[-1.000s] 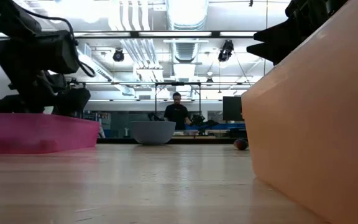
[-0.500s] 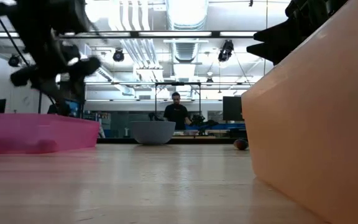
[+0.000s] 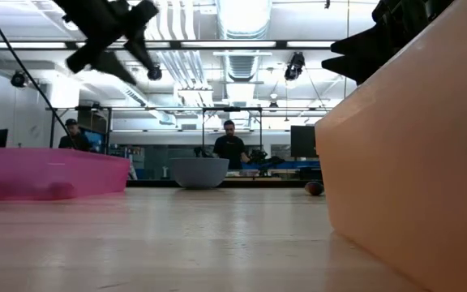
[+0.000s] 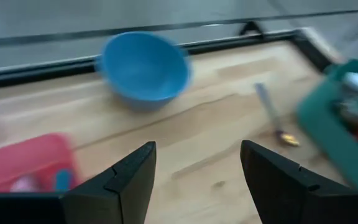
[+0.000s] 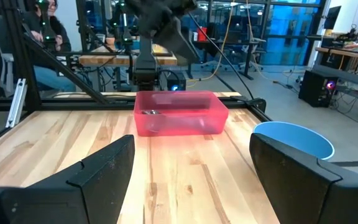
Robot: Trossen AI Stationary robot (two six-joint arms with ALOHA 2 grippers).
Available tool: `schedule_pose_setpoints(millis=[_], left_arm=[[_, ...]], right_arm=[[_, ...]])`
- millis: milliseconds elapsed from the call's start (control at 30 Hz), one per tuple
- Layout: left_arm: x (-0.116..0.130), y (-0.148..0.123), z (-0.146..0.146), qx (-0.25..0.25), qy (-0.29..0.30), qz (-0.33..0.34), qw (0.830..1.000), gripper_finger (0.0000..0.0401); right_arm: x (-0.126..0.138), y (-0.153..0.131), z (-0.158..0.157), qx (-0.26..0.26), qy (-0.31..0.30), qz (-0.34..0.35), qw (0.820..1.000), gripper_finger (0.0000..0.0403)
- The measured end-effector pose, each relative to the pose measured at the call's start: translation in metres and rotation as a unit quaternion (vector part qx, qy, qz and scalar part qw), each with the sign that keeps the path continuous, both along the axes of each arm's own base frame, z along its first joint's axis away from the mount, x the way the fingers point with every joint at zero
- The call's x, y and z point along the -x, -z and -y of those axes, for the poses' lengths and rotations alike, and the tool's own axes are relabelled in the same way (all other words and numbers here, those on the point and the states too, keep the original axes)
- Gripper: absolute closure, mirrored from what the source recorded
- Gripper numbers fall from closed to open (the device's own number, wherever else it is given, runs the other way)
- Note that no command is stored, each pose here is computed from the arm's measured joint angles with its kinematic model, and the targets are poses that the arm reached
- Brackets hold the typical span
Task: Pick & Place Food Item
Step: Put the purple spoon into the pink bin
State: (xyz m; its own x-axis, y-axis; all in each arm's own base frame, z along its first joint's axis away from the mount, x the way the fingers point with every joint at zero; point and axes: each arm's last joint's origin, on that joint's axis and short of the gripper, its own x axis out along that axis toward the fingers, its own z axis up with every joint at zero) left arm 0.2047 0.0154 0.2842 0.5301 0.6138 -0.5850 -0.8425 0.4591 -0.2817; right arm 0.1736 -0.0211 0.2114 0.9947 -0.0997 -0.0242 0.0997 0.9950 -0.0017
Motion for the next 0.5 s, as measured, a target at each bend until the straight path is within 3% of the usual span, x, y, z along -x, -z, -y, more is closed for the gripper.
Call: schedule_pose_setpoints(millis=[233,500], left_arm=[[-0.018,-0.012,0.004,-0.032,0.138,0.037,0.989,0.0163],[-0.019,-0.013,0.003,-0.038,0.153,0.036,0.987,0.0163]], right_arm=[[0.0,0.0,0.0,-0.001,0.0,0.0,1.0,0.0087],[0.0,0.0,0.0,0.0,0.0,0.0,1.0,0.0087]])
